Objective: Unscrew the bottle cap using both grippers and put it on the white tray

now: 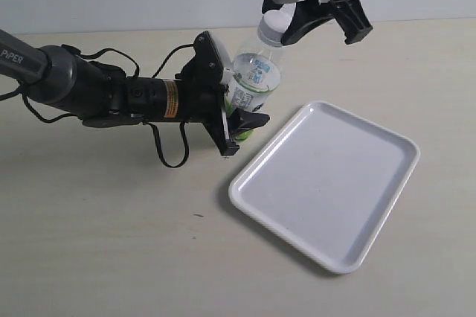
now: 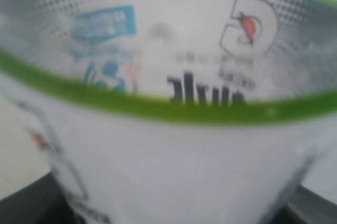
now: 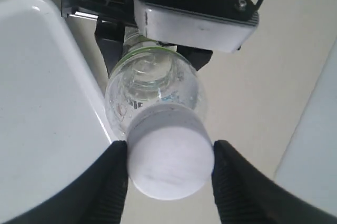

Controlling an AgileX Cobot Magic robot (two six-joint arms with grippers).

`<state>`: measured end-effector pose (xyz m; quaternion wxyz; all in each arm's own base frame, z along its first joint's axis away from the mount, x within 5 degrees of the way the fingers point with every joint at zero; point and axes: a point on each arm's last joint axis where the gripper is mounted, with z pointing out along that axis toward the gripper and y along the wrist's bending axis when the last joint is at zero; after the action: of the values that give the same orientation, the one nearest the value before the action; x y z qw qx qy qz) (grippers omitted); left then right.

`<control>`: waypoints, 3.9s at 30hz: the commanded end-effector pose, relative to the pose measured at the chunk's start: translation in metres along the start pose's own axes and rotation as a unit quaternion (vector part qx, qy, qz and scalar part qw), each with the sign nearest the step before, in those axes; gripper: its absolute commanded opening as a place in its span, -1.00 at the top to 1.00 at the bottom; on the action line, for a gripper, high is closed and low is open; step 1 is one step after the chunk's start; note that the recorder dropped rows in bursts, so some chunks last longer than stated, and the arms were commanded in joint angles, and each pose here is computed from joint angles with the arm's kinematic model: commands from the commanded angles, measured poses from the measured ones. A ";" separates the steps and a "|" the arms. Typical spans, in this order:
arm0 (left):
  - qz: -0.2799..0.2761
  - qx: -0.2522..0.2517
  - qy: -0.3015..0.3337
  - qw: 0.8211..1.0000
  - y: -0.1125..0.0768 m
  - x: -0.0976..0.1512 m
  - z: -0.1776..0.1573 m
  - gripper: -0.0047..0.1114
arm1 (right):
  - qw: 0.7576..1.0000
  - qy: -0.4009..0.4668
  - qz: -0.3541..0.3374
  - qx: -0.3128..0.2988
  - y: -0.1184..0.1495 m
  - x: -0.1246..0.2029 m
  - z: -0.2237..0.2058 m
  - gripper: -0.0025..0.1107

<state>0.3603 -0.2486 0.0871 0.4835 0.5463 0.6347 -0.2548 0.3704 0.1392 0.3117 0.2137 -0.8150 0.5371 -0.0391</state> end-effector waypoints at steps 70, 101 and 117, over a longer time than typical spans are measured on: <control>-0.014 -0.007 0.005 1.000 0.003 0.002 -0.003 0.92 | 0.765 -0.005 0.643 0.022 -0.003 0.000 -0.004 -0.26; -0.012 -0.007 0.006 1.000 0.003 0.002 -0.003 0.92 | 0.781 0.001 0.624 0.015 -0.003 0.001 0.000 0.96; -0.014 -0.007 0.005 1.000 0.003 0.002 -0.003 0.92 | 0.928 0.003 0.372 0.013 -0.002 0.001 0.000 0.96</control>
<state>0.3618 -0.2464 0.0873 0.4825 0.5382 0.6406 -0.2592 0.3723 0.1396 0.3109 0.2159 -0.5115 0.8301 0.0518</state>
